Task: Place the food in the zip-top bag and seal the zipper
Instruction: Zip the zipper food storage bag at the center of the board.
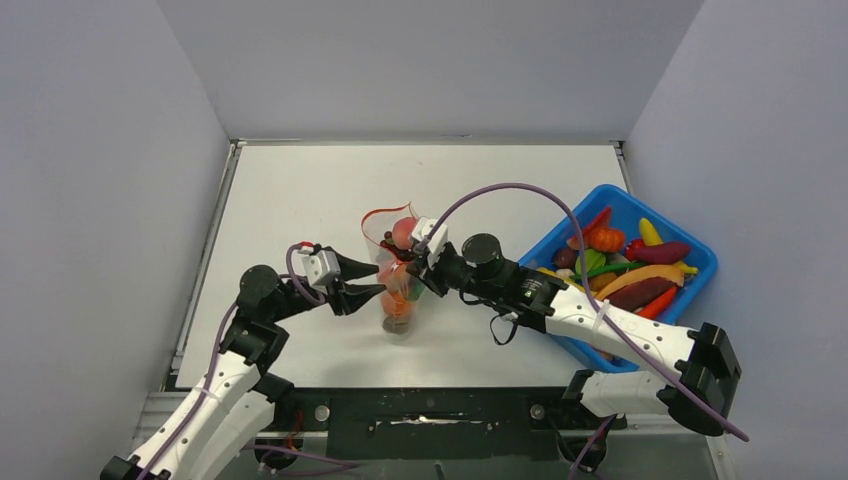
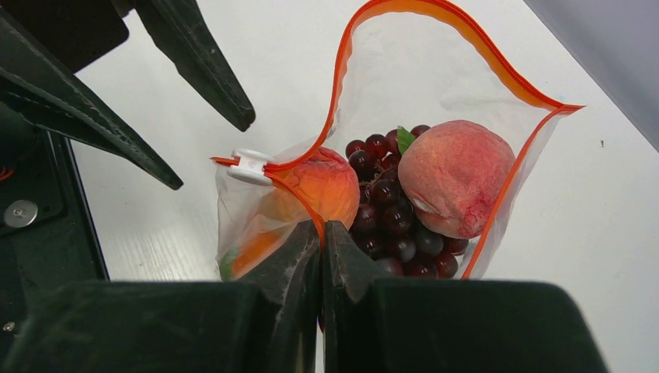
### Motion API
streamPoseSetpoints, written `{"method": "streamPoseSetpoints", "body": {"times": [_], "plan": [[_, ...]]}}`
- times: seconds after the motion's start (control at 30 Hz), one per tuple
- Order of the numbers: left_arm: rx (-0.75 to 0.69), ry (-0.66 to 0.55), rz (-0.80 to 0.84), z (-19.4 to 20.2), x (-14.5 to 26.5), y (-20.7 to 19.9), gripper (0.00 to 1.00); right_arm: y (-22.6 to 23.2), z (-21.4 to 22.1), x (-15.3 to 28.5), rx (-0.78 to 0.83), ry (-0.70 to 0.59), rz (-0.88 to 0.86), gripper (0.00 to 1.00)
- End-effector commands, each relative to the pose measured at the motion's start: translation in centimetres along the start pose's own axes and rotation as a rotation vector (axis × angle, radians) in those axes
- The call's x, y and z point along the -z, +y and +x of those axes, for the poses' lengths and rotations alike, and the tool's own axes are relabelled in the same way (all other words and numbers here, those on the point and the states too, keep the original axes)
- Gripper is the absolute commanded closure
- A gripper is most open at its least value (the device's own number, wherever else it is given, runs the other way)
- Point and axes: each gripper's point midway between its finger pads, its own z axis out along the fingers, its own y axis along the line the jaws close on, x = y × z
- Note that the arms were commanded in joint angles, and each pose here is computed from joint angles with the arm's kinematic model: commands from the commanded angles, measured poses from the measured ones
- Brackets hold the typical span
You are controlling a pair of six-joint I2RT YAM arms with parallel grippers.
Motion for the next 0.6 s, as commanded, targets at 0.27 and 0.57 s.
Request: {"method": "streamPoseSetpoints", "body": {"times": [0.27, 0.57], "plan": [[0.028, -0.156, -0.023, -2.5, -1.0, 0.9, 0.6, -0.2, -4.0, -0.4, -0.056, -0.15, -0.002, 1.0], [0.0, -0.165, -0.046, -2.5, -1.8, 1.4, 0.59, 0.1, -4.0, -0.7, -0.061, -0.16, -0.02, 1.0]]}}
